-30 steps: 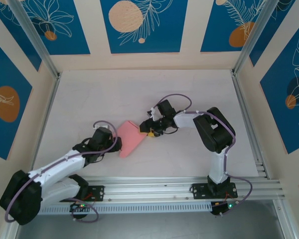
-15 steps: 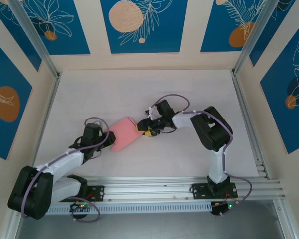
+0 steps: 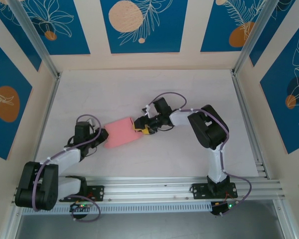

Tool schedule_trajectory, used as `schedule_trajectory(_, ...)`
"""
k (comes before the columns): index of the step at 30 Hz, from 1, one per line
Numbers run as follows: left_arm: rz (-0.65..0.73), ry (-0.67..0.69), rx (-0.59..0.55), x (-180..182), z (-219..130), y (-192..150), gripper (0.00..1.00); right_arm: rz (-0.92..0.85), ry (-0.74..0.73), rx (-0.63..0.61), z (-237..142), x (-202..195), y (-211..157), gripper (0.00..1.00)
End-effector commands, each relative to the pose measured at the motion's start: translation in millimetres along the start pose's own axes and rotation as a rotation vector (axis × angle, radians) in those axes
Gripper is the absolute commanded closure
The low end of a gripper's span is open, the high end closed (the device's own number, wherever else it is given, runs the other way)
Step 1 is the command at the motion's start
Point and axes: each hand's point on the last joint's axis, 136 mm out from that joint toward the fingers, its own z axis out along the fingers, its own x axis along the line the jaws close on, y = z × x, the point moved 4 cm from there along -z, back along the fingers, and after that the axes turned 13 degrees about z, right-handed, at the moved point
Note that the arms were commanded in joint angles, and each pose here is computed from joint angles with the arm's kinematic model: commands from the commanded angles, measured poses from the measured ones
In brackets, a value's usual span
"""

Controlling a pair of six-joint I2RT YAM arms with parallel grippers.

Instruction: Fold the paper box

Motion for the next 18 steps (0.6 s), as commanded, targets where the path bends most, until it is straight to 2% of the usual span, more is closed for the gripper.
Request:
schedule_trajectory(1,-0.087,0.095,0.162,31.1,0.3,-42.3,0.88,0.029,-0.122,-0.053,-7.6,-25.4,1.3,0.28)
schedule_trajectory(8,-0.104,0.088,0.161,33.6,-0.4,-40.2,0.91,0.022,-0.091,-0.011,7.8,-18.4,3.2,0.24)
schedule_trajectory(18,-0.165,0.033,0.166,37.6,6.2,-36.7,0.93,0.041,-0.010,0.047,33.2,-13.7,4.9,0.25)
